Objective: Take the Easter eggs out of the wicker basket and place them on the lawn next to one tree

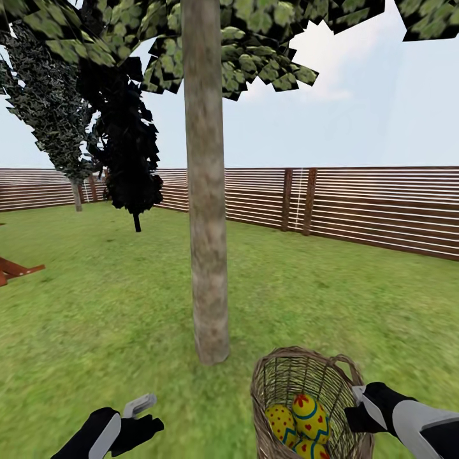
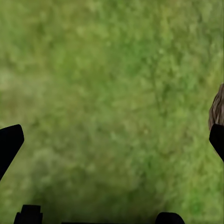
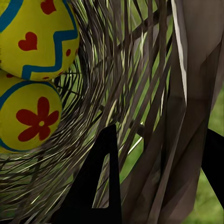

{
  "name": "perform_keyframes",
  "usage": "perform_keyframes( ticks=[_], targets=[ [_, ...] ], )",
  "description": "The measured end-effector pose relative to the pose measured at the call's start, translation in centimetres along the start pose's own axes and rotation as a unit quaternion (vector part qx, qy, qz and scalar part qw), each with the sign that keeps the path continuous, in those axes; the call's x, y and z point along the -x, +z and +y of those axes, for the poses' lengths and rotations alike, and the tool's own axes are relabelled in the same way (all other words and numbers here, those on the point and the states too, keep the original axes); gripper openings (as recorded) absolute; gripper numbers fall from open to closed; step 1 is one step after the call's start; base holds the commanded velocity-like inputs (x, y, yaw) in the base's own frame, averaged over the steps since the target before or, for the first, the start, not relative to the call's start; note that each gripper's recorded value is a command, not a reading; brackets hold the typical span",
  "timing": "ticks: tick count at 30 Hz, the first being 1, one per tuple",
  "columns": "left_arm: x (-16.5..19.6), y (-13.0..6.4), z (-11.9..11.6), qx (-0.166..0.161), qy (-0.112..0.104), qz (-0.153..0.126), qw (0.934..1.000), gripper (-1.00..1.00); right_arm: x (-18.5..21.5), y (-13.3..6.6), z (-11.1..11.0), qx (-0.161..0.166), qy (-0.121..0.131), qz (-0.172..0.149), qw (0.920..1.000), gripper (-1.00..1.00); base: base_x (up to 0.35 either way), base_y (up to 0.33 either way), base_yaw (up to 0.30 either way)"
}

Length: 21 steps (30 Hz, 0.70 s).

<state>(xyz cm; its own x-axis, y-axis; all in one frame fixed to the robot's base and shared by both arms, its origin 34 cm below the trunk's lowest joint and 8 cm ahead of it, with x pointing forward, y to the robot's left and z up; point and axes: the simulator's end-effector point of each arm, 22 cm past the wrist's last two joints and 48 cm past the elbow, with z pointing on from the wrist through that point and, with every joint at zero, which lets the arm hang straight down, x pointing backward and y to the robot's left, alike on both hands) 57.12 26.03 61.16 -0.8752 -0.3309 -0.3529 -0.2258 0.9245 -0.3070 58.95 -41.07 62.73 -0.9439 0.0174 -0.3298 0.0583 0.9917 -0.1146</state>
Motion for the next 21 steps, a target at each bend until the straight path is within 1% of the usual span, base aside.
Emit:
perform_keyframes(
  ticks=[21],
  targets=[
    [-1.6,3.2,1.1,-0.001,0.0,0.0,1.0,1.0,-1.5,3.4,0.4,0.0,0.0,0.0,1.0,-1.0,0.0,0.0,0.0]
  ],
)
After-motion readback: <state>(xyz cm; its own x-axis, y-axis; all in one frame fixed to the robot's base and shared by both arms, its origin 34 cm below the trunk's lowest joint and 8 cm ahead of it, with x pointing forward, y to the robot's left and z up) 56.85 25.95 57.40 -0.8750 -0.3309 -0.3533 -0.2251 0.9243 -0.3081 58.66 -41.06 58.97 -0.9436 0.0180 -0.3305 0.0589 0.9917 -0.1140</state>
